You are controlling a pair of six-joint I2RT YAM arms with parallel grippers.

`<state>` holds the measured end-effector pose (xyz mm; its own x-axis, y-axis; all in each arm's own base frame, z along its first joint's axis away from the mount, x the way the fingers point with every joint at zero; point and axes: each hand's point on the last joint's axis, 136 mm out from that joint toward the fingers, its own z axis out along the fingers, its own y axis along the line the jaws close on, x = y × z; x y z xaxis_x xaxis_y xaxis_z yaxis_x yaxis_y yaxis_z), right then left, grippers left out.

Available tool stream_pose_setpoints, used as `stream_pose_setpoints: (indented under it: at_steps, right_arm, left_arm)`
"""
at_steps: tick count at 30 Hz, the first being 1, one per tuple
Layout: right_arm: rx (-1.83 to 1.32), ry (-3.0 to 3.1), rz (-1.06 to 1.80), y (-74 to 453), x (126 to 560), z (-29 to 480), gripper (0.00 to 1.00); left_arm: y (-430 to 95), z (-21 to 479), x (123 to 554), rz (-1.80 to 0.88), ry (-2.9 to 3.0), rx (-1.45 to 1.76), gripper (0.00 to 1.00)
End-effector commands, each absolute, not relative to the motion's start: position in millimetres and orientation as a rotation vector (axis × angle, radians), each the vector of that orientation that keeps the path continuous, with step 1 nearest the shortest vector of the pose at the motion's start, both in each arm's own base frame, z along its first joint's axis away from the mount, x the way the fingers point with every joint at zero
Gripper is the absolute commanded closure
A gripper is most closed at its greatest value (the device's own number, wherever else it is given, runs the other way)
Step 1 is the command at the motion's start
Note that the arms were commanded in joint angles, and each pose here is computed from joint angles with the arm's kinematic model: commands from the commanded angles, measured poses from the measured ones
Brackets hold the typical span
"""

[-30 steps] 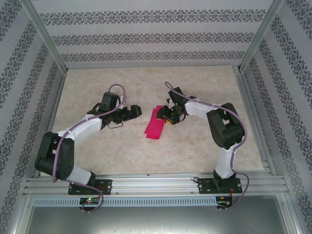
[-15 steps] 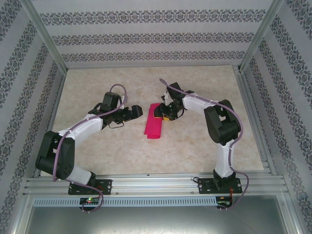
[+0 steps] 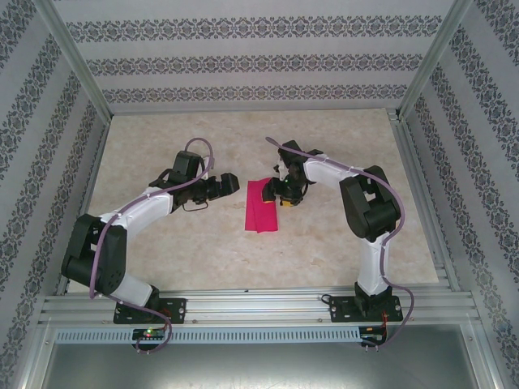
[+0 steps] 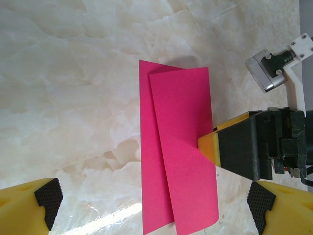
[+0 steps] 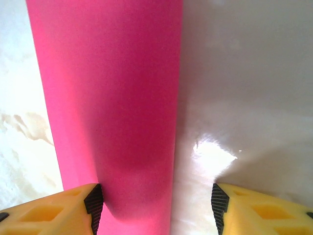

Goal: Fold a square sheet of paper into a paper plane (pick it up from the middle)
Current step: Hold the square sheet of paper at the center of the table.

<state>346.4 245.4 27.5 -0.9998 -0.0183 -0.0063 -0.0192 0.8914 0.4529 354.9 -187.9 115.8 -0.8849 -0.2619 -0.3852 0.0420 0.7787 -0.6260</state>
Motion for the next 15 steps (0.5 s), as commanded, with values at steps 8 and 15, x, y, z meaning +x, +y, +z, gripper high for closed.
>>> stream_pose_setpoints:
  at_steps: [8,15]
  right_arm:
    - [0.191,3.03,0.607,254,352,18,0.33]
    - [0.078,3.029,0.634,265,348,24,0.27]
  left_arm:
    - [-196,122,360,-0.921,2.491,-0.15,0.0]
    - [-196,120,361,-0.927,2.491,-0.161,0.02]
